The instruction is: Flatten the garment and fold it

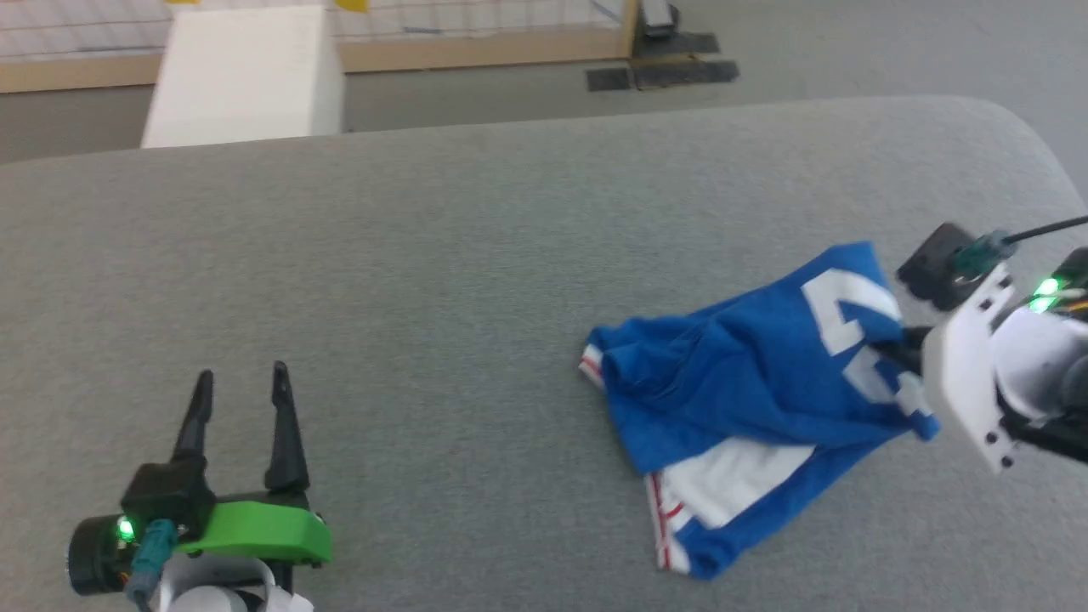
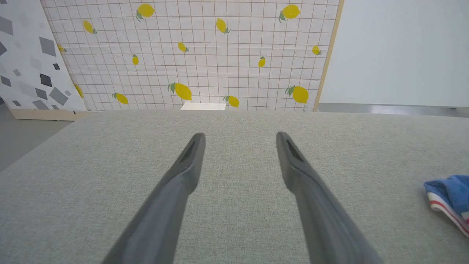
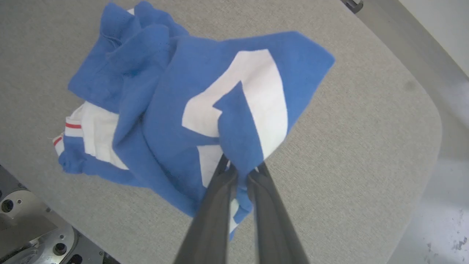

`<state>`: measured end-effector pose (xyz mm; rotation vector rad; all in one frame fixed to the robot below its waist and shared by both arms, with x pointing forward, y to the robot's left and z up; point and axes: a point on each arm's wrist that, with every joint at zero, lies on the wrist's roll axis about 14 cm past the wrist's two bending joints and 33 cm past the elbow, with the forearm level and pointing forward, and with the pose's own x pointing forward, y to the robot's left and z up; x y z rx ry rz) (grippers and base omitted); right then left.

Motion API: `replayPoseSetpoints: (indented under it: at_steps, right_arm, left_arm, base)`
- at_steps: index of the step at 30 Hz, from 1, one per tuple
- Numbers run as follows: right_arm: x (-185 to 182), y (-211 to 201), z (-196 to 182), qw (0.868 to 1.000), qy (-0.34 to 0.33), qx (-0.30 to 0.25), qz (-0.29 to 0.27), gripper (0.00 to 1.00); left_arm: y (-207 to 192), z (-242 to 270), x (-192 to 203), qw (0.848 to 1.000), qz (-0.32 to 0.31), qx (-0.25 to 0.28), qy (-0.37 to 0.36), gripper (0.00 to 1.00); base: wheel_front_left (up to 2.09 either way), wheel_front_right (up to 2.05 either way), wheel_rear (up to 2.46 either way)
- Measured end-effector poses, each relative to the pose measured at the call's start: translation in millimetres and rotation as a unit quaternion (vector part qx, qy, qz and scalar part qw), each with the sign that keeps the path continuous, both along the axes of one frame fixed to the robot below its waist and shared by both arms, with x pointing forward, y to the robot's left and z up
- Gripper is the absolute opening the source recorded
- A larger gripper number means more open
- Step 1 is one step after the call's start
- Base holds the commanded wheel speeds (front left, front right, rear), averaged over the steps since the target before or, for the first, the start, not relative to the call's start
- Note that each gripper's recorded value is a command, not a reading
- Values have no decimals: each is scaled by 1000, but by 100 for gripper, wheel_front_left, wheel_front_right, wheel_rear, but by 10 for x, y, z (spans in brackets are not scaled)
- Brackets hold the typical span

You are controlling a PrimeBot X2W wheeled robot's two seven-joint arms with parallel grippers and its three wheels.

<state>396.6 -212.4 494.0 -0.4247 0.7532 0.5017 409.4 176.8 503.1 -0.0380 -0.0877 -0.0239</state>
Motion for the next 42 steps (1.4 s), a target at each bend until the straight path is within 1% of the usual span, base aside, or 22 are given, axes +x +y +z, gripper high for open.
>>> replayPoseSetpoints:
  at_steps: [5,9,12,16,18,21,23,26,28,30,31,32,35,36,39,41,42]
  right_arm:
    - [32,-562,94,997,-20,-62,-50,0]
    - [116,-1134,84,987,-33,-116,-108,0]
    - [128,-1509,-32,978,-23,-135,-155,0]
    - [148,-2010,-169,962,-16,-174,-211,0]
    - [163,-2294,-209,949,-16,-179,-257,0]
    - [106,-2629,-308,932,-2,-209,-297,0]
    - [99,-2770,-379,923,4,-219,-317,0]
    - [110,-2861,-548,915,16,-220,-338,0]
    - [138,-2818,-766,915,32,-221,-337,0]
    - [191,-2762,-864,918,30,-215,-332,2]
    - [205,-2747,-884,918,29,-213,-333,73]
    - [208,-2741,-887,918,27,-213,-333,100]
    - [248,-2762,-784,919,5,-220,-327,100]
    - [305,-2761,-692,922,-17,-226,-315,100]
    - [551,-2731,-279,924,-109,-236,-280,100]
    - [680,-2677,40,920,-179,-226,-267,100]
    - [713,-2645,149,917,-204,-220,-262,100]
  left_arm:
    - [-194,9,215,1000,-24,-5,-9,100]
    - [-376,-27,450,999,-49,-7,-15,100]
    - [-506,-74,615,998,-67,-6,-19,100]
    - [-658,-220,782,996,-91,-11,-14,100]
    - [-716,-315,863,995,-100,-13,-9,100]
    - [-799,-448,963,994,-111,-19,-2,100]
    - [-820,-532,1011,993,-112,-23,3,100]
    - [-826,-663,1056,993,-114,-26,13,100]
    - [-780,-770,1068,994,-108,-25,24,100]
    - [-738,-802,1062,994,-103,-23,29,100]
    - [-721,-811,1055,994,-101,-22,31,100]
    - [-709,-813,1048,994,-99,-22,33,100]
    - [-669,-767,1011,995,-94,-19,33,100]
    - [-649,-737,993,995,-91,-17,32,100]
    - [-571,-654,904,996,-80,-12,31,100]
    - [-520,-601,811,997,-74,-9,33,100]
    - [-504,-576,777,997,-72,-8,33,100]
  base:
    - [0,0,0]
    - [0,0,0]
    - [0,0,0]
    - [0,0,0]
    - [0,0,0]
    - [0,0,0]
    - [0,0,0]
    - [0,0,0]
    - [0,0,0]
    - [0,0,0]
    - [0,0,0]
    - [0,0,0]
    - [0,0,0]
    - [0,0,0]
    - [0,0,0]
    - [0,0,0]
    - [0,0,0]
